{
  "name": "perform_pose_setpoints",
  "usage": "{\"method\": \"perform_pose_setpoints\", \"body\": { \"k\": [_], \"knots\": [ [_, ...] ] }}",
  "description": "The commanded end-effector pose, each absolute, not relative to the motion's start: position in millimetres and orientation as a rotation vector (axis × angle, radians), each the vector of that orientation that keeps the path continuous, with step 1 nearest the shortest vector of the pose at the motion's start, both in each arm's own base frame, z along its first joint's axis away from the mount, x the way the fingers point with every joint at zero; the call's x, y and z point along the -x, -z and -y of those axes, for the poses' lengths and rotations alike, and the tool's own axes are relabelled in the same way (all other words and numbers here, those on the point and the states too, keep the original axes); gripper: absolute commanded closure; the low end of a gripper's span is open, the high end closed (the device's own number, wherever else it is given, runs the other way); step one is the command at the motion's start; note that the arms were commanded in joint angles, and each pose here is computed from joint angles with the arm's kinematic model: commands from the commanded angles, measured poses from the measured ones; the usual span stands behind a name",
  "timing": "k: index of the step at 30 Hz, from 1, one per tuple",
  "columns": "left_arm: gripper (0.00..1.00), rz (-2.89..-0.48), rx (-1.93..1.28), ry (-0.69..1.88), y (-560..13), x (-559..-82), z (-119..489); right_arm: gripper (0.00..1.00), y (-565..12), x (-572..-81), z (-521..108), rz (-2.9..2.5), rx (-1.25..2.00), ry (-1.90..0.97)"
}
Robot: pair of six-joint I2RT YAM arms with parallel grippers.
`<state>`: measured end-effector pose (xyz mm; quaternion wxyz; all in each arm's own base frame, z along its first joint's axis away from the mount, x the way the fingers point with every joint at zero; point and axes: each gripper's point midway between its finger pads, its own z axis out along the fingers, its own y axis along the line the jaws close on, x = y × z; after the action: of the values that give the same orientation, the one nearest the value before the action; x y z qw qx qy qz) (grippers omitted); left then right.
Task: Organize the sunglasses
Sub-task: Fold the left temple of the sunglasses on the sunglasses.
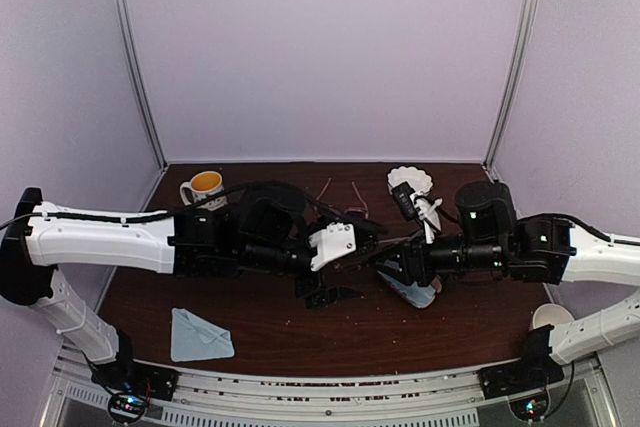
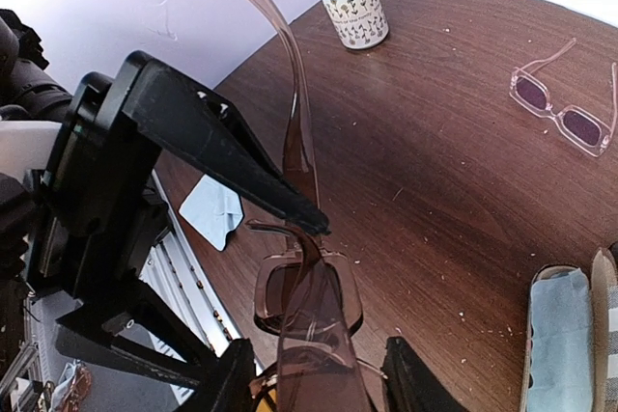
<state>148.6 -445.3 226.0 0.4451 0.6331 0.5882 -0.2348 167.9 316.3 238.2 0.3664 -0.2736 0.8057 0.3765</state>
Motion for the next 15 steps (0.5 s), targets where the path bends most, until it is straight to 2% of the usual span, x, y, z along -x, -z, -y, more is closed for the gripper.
{"method": "perform_pose_setpoints", "body": {
  "k": [1,8,15],
  "knots": [
    [0.1,-1.428,-1.548,0.565,-238.4,-154.7,453.2,0.68,-245.0,-165.5,-319.3,-2.024,0.723,-0.984],
    [0.17,-1.39,-1.627,0.685,-231.8,-132.4,456.0,0.68,-248.4,-171.6,-317.6,-2.014,0.687,-0.962],
    [0.19,-1.403,-1.667,0.703,-220.7,-125.4,453.3,0.68,-253.2,-173.8,-318.7,-2.001,0.677,-0.961]
  ]
}}
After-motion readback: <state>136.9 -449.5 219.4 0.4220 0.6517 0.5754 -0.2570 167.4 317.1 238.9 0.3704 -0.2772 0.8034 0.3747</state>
